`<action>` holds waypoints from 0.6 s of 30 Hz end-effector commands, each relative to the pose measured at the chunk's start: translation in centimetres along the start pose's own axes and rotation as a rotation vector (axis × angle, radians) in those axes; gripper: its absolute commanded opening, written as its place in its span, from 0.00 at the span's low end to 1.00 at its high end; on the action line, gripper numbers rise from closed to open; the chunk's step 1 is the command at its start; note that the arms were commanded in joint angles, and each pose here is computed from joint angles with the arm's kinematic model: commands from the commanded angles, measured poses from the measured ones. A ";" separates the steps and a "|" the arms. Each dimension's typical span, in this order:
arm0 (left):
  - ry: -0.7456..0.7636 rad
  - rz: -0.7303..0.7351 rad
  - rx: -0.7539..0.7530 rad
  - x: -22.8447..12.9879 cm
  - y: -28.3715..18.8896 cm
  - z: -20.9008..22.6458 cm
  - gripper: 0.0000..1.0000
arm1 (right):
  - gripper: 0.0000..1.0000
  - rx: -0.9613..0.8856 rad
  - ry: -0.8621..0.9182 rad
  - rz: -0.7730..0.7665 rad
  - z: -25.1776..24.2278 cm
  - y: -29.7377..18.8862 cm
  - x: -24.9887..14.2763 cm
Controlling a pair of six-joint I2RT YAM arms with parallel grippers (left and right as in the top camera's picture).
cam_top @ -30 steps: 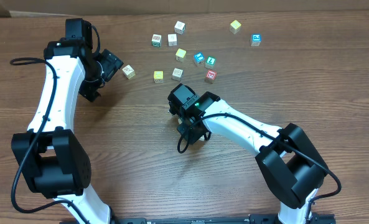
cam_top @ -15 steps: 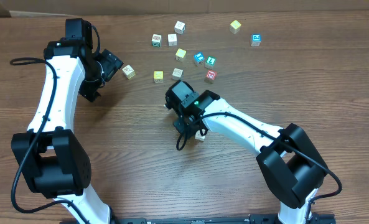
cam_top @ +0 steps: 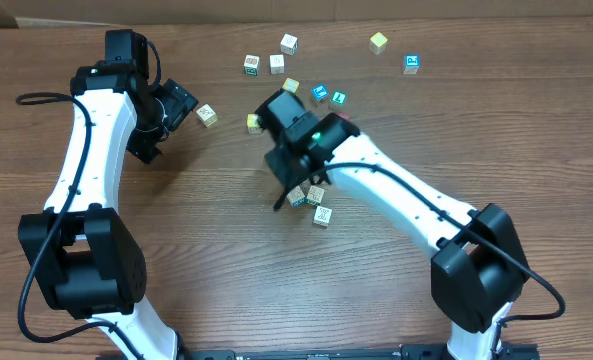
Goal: Form a circle
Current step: 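Raise the right gripper and retract it to the upper right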
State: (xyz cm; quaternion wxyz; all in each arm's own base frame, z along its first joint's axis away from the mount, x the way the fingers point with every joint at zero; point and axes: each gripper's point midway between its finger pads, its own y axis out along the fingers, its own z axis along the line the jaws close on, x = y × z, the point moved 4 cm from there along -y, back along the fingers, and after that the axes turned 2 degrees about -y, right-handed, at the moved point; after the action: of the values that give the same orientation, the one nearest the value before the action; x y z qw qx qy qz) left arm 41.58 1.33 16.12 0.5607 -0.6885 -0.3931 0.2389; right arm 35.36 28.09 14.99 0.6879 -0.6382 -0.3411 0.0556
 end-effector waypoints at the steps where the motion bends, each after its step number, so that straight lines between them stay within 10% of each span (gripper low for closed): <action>1: 0.032 -0.015 -0.009 0.0 -0.5 -0.3 1.00 | 0.04 -0.125 0.217 -0.024 -6.7 -0.8 0.7; 8: 0.032 -0.015 -0.009 0.0 -0.5 -0.3 1.00 | 0.12 -0.220 0.491 0.086 -17.3 -1.2 -3.2; 11: 0.032 -0.015 -0.009 0.0 -0.5 -0.3 1.00 | 0.40 -0.257 0.593 0.125 -21.6 -1.7 -5.5; 13: 0.030 -0.015 -0.010 0.0 -0.5 -0.3 1.00 | 0.90 -0.280 0.654 0.134 -24.1 -2.1 -6.7; 14: 0.024 -0.015 -0.011 0.0 -0.5 -0.3 1.00 | 1.00 -0.289 0.677 0.135 -25.0 -2.2 -7.2; 18: 0.025 -0.016 -0.010 0.1 -0.5 -0.3 1.00 | 1.00 -0.323 0.765 0.139 -28.5 -2.9 -9.2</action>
State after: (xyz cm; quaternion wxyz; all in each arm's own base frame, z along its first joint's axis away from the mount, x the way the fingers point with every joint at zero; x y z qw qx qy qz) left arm 41.59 1.33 16.12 0.5606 -0.6885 -0.3933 0.2389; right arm 42.19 1.11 14.16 0.6570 -0.7360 -0.0298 -0.1606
